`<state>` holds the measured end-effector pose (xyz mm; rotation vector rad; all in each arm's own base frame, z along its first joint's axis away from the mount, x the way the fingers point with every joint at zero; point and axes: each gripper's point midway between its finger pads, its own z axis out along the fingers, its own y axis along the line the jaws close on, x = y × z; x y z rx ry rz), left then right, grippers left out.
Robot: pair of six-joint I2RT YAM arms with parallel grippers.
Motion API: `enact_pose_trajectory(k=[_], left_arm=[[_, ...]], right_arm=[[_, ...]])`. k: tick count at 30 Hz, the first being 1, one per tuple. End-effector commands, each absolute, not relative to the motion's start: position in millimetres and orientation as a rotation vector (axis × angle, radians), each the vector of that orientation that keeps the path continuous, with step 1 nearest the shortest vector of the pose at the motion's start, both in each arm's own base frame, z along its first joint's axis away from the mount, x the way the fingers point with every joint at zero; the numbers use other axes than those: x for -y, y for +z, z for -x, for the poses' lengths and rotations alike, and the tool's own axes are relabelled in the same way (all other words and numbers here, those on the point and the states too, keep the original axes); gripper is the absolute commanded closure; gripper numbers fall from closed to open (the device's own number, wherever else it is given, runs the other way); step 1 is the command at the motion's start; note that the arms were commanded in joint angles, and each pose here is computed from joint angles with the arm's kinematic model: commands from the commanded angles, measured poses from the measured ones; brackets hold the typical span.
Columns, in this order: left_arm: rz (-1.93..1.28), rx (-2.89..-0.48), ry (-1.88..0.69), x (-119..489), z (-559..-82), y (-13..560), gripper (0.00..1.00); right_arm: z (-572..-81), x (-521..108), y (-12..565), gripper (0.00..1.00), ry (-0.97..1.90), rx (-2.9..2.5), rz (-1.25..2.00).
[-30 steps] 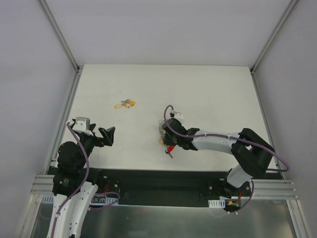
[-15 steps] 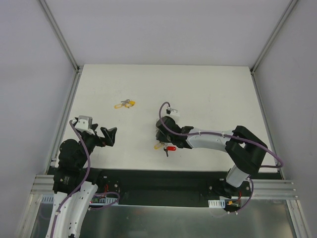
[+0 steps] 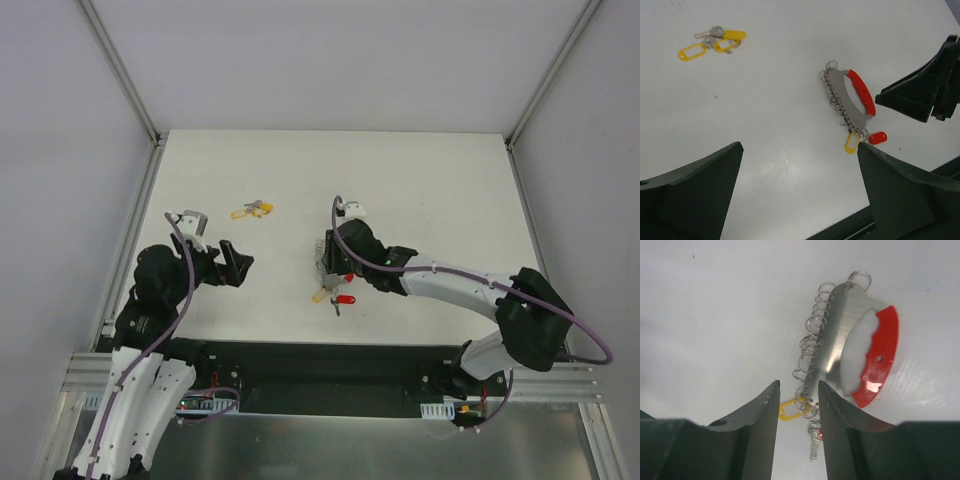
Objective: Put the keys on the keyring
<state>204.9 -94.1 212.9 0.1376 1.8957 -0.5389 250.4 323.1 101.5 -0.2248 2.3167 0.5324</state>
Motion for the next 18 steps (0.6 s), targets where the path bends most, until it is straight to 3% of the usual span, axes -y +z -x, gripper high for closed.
enact_pose_trajectory(k=[1, 5, 8, 12, 18], left_arm=[[-0.189, -1.979, -0.782, 130.0, -206.2, 221.4, 0.01], [-0.166, -2.040, -0.846, 138.8, -211.2, 216.9, 0.01], [-0.145, -2.057, -0.880, 146.2, -215.5, 211.5, 0.01], [-0.114, -2.052, -0.888, 159.5, -225.2, 204.6, 0.01], [0.074, -2.114, -0.589, 139.5, -277.6, 177.1, 0.01]], right_arm=[[-252.7, -296.8, 119.0, 0.54, 0.521, -2.227, 0.482], [-249.4, -282.1, 131.5, 0.38, 0.578, -2.176, 0.590], [-249.7, -276.3, 138.4, 0.37, 0.648, -2.161, 0.627], [-251.3, -274.0, 160.7, 0.26, 0.740, -2.106, 0.645], [-253.2, -262.2, 182.3, 0.21, 0.742, -2.077, 0.638]])
